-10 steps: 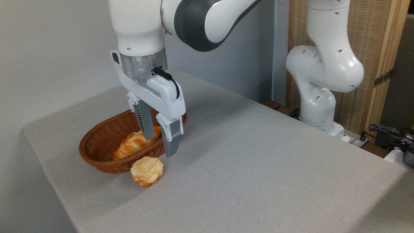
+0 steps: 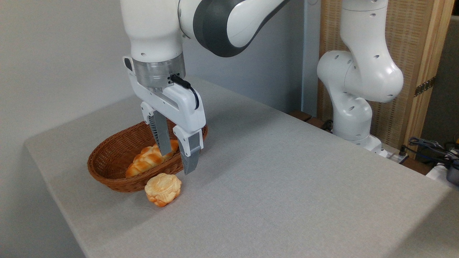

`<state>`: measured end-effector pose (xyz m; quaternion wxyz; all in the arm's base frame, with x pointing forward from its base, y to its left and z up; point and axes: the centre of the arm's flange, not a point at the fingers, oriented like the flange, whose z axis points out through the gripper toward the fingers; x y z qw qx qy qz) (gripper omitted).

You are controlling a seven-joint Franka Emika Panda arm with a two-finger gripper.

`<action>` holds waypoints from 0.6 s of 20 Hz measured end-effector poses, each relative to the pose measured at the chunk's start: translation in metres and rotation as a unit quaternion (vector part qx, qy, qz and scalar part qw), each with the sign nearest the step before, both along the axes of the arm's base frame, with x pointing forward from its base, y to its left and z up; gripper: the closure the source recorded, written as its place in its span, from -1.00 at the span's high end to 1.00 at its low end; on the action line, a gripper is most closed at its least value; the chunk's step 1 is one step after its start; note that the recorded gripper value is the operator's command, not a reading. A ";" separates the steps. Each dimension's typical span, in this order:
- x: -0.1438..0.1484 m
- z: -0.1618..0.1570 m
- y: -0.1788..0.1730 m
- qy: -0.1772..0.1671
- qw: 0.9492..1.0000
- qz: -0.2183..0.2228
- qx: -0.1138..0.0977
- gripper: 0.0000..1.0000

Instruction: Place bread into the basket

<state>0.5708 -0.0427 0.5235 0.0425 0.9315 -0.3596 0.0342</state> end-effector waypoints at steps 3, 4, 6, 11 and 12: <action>0.000 0.000 0.000 0.000 1.000 0.000 0.000 1.00; 0.000 0.000 0.000 0.000 1.000 0.000 0.000 1.00; 0.000 0.000 0.000 0.000 1.000 0.000 0.000 1.00; 0.000 0.000 0.000 -0.003 1.000 -0.027 0.001 1.00; 0.000 0.000 0.000 -0.003 0.999 -0.033 0.001 1.00</action>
